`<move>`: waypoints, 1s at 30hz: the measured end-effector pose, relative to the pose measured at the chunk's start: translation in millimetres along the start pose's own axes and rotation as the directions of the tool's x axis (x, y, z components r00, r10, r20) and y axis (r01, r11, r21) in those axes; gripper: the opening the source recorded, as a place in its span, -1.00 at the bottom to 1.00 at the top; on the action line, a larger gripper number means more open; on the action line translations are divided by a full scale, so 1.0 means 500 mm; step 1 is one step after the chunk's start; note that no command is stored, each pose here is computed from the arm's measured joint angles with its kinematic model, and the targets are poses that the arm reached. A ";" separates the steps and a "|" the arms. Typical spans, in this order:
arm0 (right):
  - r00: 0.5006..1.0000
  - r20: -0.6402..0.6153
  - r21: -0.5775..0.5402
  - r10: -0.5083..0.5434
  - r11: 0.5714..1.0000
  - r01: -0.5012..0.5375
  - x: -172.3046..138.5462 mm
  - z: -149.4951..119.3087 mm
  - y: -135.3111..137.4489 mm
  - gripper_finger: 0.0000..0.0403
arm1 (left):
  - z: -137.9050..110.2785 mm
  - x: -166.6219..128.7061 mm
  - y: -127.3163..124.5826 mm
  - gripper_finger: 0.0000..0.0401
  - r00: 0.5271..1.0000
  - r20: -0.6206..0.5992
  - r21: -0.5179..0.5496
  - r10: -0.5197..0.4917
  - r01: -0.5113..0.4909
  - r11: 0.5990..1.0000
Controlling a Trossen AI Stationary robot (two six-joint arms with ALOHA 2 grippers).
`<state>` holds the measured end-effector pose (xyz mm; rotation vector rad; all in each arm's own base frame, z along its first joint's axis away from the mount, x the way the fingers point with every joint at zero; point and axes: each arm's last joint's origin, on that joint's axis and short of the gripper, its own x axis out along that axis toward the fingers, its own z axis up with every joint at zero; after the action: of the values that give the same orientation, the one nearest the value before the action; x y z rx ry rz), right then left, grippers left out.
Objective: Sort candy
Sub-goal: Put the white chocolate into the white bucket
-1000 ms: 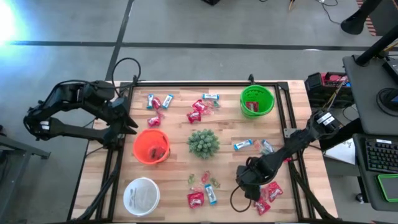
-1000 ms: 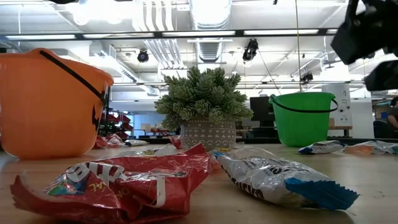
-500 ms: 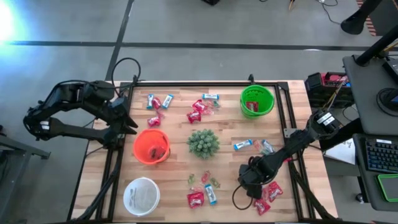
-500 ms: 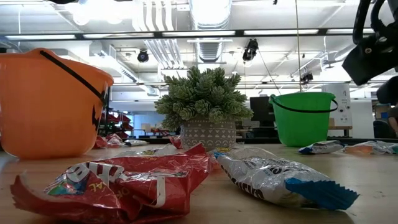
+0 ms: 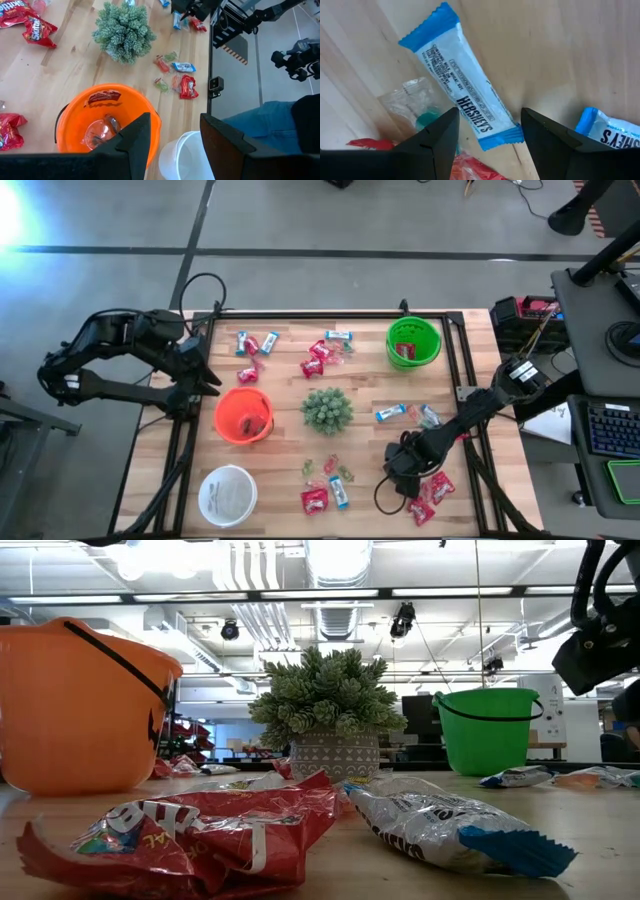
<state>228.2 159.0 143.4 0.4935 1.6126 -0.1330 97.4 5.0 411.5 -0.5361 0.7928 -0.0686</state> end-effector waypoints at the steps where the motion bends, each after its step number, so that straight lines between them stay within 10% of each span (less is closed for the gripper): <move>1: 1.000 -0.001 0.001 -0.001 1.000 0.001 0.002 0.000 -0.001 -0.03 | 0.000 -0.001 0.000 -0.24 1.000 0.001 0.000 0.000 0.000 1.000; 30: 0.997 -0.018 -0.020 0.081 0.996 -0.082 0.008 -0.009 -0.016 -0.91 | -0.003 -0.004 -0.001 -0.24 1.000 0.007 -0.001 -0.003 0.003 1.000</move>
<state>220.9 154.7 138.2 0.5451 1.6066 -0.0508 95.3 4.7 412.2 -0.5386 0.7850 -0.0691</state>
